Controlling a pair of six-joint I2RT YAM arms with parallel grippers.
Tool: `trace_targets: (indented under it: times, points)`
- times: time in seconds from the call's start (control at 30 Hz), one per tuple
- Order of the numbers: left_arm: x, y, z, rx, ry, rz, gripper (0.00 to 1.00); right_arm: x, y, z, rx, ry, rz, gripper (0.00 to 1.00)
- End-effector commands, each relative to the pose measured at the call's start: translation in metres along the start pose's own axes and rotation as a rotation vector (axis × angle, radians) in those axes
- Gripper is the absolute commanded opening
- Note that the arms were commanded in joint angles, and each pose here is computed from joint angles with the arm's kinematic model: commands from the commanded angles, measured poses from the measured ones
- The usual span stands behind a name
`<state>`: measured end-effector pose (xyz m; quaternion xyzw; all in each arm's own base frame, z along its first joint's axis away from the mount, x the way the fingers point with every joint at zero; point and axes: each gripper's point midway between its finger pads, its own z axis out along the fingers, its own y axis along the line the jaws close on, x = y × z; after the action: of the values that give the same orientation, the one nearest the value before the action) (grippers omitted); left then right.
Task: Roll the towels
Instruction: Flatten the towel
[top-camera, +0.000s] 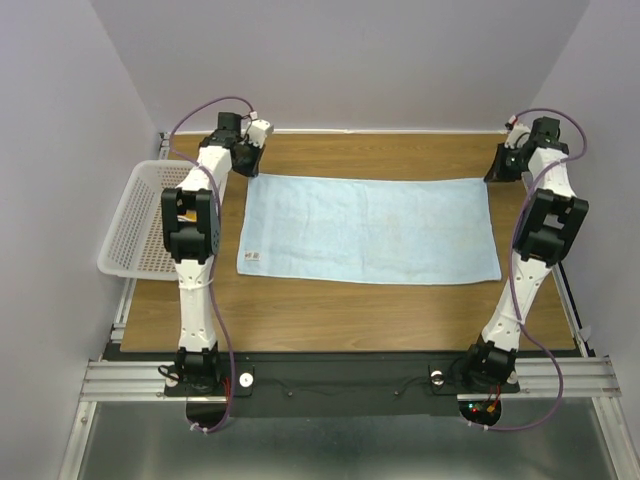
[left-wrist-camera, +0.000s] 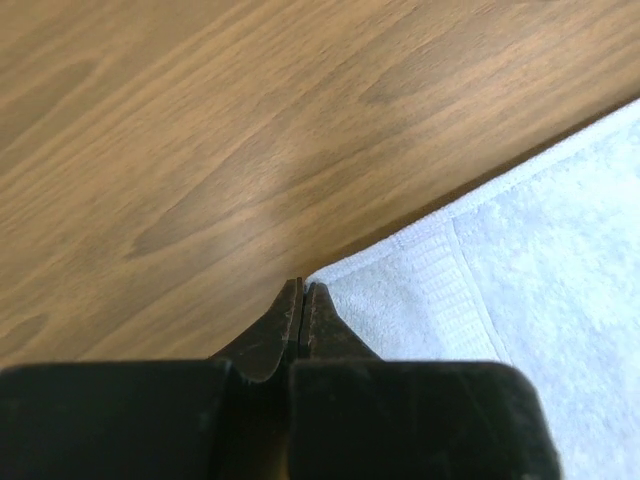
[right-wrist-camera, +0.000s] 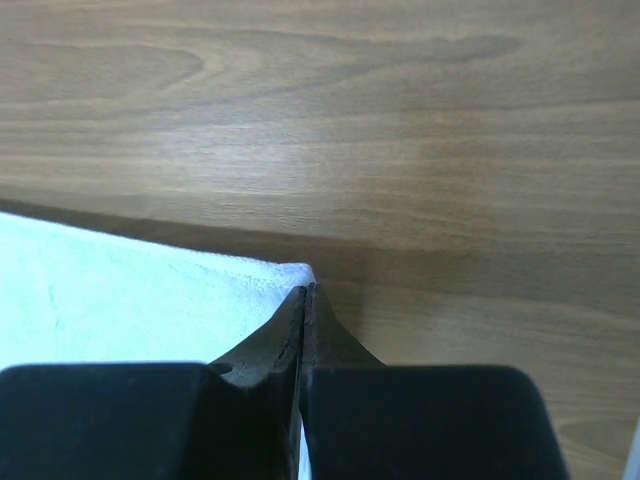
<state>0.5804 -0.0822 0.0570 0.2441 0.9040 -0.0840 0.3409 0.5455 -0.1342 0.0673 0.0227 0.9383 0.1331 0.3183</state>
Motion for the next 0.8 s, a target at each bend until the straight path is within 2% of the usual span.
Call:
trace_targets:
  times: [0.0,0.2,0.43,0.5,0.57,0.6,0.67,0.77]
  points:
    - [-0.066,0.010,-0.078,-0.042,-0.202,0.094,0.00,-0.055,0.021,-0.054,0.008,-0.148,-0.097,0.01]
    - [-0.057,0.006,-0.099,-0.010,-0.208,0.137,0.00,-0.054,0.023,-0.079,0.022,-0.165,-0.143,0.01]
    - [-0.017,-0.016,-0.131,0.038,-0.185,0.235,0.00,-0.024,0.031,-0.101,0.003,-0.128,-0.200,0.01]
    - [-0.010,-0.017,-0.130,0.028,-0.188,0.255,0.00,-0.008,0.030,-0.095,-0.010,-0.091,-0.191,0.00]
    - [0.000,-0.019,-0.125,0.031,-0.170,0.240,0.00,0.000,0.028,-0.085,-0.021,-0.061,-0.165,0.13]
    - [0.005,-0.018,-0.118,0.039,-0.153,0.227,0.00,-0.001,0.028,-0.082,-0.027,-0.061,-0.146,0.24]
    - [0.001,-0.017,-0.115,0.045,-0.150,0.209,0.00,0.003,0.031,-0.069,-0.063,-0.045,-0.109,0.33]
    - [-0.001,-0.014,-0.106,0.055,-0.145,0.183,0.00,-0.005,0.040,-0.054,-0.063,-0.042,-0.089,0.40]
